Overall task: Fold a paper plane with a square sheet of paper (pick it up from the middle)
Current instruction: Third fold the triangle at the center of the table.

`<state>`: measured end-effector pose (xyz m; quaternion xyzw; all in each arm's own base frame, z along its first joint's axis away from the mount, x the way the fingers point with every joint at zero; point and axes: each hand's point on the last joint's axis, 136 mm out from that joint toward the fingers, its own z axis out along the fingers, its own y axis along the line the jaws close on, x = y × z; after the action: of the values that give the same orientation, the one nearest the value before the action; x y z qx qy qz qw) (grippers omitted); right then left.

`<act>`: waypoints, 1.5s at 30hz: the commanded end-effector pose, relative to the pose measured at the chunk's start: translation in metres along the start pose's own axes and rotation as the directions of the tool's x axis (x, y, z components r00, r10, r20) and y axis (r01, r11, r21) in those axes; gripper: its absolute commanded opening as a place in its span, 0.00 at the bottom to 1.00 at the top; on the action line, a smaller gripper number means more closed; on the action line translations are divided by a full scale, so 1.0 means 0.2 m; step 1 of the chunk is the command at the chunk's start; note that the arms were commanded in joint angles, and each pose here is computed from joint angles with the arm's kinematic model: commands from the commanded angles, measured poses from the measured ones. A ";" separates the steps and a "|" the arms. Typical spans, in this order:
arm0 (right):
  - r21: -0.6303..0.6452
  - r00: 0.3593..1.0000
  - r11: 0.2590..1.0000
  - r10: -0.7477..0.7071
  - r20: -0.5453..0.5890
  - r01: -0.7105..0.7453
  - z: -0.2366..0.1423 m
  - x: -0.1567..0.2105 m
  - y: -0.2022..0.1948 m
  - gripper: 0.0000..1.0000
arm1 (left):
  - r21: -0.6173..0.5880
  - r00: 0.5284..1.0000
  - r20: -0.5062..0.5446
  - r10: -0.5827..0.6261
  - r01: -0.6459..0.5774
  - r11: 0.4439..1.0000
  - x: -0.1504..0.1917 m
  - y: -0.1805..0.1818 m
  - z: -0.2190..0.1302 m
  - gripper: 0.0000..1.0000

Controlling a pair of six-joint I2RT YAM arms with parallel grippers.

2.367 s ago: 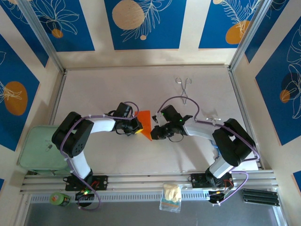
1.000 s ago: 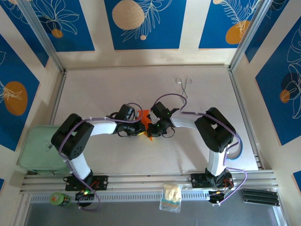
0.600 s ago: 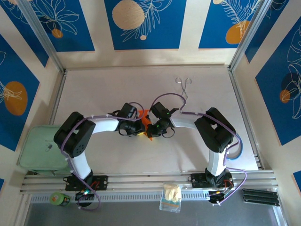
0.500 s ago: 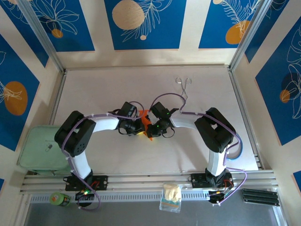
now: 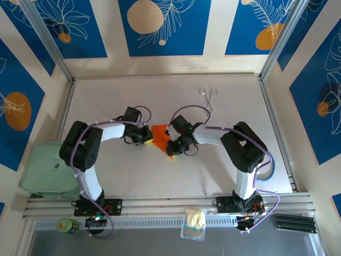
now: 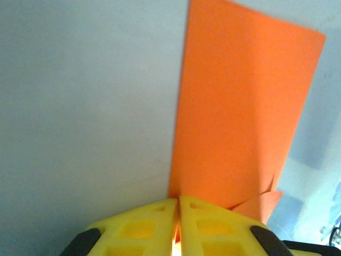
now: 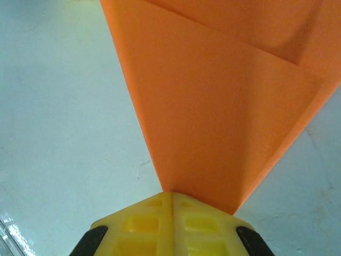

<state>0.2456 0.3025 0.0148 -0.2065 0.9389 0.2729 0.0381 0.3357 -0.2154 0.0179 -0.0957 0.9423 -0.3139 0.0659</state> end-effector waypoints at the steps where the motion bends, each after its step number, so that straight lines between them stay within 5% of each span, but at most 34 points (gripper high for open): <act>1: 0.099 0.990 0.993 0.083 -0.117 -0.072 0.03 0.17 -0.15 0.00 | -0.083 0.999 0.033 0.002 0.001 0.997 -0.06 0.11 -0.06 0.15; 8: -0.048 0.997 0.999 0.010 0.082 -0.006 -0.17 -0.14 0.12 0.01 | 0.017 0.989 0.143 0.047 -0.050 0.999 -0.14 -0.13 -0.29 0.28; 16: -0.024 0.950 0.985 0.173 0.262 -0.173 -0.29 -0.24 0.11 0.21 | 0.108 0.975 0.217 -0.044 0.020 0.994 -0.05 -0.17 -0.39 0.44; 27: 0.039 0.945 0.966 0.242 0.219 -0.257 -0.15 -0.29 0.06 0.19 | 0.147 0.984 0.120 -0.130 0.112 0.983 0.09 -0.16 -0.20 0.50; 45: 0.063 0.916 0.917 0.386 0.106 -0.394 0.01 -0.18 -0.15 0.19 | 0.121 0.982 0.011 -0.186 0.183 0.976 0.17 -0.14 -0.02 0.39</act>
<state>0.3026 0.3024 0.0195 -0.0166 0.9646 0.2542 0.0679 0.3071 -0.2371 0.0367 -0.1826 0.9093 -0.3688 0.0623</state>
